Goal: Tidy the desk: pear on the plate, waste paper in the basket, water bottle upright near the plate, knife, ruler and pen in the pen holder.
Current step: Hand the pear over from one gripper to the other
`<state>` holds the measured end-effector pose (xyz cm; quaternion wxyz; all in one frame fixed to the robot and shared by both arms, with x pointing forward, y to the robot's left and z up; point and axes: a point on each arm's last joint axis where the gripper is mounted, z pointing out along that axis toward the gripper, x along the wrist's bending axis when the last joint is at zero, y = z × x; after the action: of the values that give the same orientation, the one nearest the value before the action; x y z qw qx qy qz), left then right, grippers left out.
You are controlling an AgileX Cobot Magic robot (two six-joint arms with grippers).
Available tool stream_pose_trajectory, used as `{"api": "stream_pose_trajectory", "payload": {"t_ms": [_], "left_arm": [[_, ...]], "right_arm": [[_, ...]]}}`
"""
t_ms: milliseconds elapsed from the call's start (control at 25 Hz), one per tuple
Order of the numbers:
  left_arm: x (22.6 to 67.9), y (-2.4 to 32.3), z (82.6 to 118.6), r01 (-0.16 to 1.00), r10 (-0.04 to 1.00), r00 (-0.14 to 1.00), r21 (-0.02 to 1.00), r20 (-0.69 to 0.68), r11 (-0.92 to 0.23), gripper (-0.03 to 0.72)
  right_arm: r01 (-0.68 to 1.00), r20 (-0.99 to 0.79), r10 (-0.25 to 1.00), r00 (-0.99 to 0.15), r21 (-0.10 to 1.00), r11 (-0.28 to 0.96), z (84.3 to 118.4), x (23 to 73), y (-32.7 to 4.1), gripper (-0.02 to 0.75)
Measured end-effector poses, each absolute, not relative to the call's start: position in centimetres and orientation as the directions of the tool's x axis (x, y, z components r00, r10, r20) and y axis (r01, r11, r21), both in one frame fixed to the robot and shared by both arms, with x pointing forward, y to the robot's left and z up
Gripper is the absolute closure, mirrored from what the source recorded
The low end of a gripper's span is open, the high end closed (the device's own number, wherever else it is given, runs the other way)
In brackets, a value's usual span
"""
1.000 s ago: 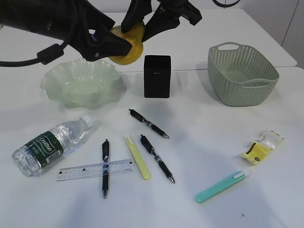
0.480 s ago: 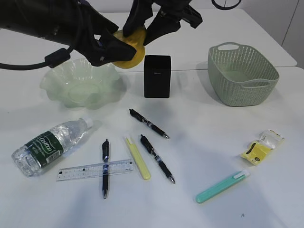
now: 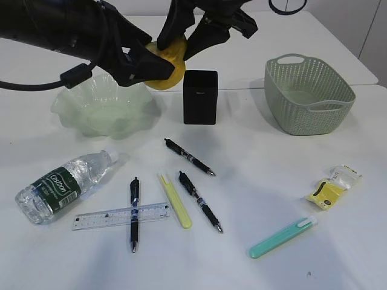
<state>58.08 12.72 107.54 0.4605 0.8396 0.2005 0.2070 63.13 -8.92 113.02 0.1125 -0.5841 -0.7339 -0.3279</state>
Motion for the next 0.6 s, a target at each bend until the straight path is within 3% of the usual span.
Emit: {"api": "stream_pose_trajectory", "payload": {"t_ms": [360,600], "left_arm": [[57.91,12.63,107.5,0.147,0.512,0.845,0.855,0.152,-0.497,0.092],[57.84,12.48,107.38,0.159,0.506,0.853,0.86,0.128,-0.486,0.022]], "right_arm": [[0.933,0.549,0.783,-0.292,0.344,0.107,113.0,63.06,-8.92,0.425],[0.935,0.553,0.78,-0.291,0.338,0.11,113.0,62.99,-8.9,0.425]]}}
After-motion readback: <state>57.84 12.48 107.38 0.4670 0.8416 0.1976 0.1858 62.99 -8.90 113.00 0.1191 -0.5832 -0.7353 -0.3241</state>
